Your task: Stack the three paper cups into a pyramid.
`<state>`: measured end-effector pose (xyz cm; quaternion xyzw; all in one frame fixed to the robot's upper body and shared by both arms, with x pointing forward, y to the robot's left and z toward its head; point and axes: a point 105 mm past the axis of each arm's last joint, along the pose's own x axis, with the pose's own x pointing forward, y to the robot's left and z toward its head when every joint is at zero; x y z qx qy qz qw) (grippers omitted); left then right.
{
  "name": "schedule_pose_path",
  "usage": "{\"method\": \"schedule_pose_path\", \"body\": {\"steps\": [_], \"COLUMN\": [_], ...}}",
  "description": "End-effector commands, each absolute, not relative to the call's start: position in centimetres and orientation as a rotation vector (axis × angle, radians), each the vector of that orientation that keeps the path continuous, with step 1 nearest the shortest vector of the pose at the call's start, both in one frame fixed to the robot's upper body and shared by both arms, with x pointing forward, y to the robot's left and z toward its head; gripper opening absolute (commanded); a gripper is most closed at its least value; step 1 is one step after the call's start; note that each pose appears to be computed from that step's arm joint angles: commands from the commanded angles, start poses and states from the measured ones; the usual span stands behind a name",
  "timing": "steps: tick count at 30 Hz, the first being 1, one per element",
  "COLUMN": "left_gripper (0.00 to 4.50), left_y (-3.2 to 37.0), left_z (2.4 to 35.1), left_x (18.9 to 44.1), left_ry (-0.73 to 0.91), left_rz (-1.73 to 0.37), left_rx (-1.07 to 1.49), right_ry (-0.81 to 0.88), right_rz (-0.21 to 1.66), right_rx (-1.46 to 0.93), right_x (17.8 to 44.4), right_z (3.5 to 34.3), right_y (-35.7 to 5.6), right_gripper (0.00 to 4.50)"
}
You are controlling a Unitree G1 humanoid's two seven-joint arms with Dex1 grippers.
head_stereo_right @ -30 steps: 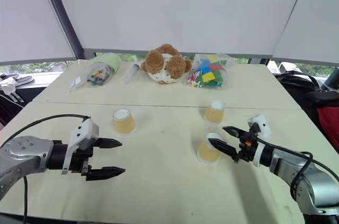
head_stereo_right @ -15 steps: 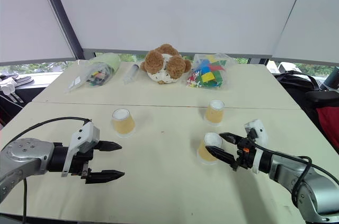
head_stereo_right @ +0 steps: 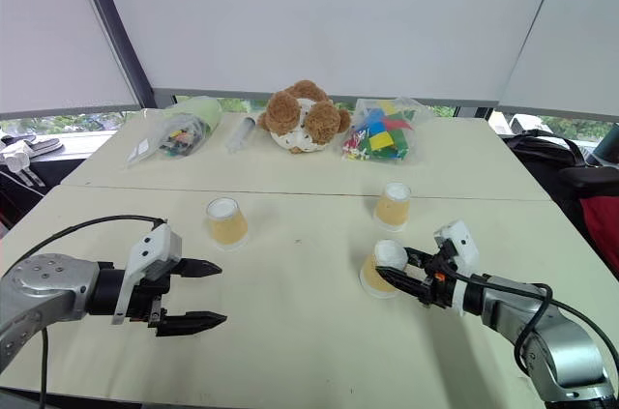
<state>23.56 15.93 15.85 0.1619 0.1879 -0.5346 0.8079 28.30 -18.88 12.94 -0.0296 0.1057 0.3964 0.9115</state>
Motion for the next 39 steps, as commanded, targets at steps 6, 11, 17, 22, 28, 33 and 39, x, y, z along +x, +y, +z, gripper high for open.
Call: {"method": "schedule_pose_path", "body": {"steps": [6, 11, 17, 22, 28, 33, 39], "left_gripper": [4.5, 4.5, 4.5, 4.5, 4.5, 4.5, 4.5], "left_y": [15.9, 15.7, 15.7, 15.6, 15.7, 15.0, 14.5], "left_z": [17.0, 17.0, 16.9, 16.9, 18.2, 20.2, 19.8], "left_x": [23.8, 23.5, 23.3, 23.2, 23.8, 25.1, 24.7], "left_ry": [0.375, 0.37, 0.371, 0.364, 0.332, 0.224, 0.235], "left_rz": [-1.154, -1.144, -1.126, -1.12, -1.117, -1.096, -1.12], "left_rx": [0.357, 0.344, 0.339, 0.326, 0.295, 0.26, 0.263], "right_ry": [0.118, 0.173, 0.195, 0.148, 0.012, -0.162, -0.099], "right_rz": [1.096, 1.202, 1.238, 1.248, 1.236, 0.923, 0.578], "right_rx": [-0.132, -0.188, -0.215, -0.221, -0.1, -0.022, -0.198], "right_x": [28.6, 29.4, 30.0, 30.0, 29.2, 33.7, 39.6], "right_z": [16.6, 15.4, 14.8, 15.9, 21.6, 25.5, 21.8], "right_y": [-11.8, -9.0, -8.3, -8.2, -9.6, -14.0, -18.9], "right_gripper": [2.34, 2.34, 3.71, 4.42, 4.42, 4.42, 4.42]}}
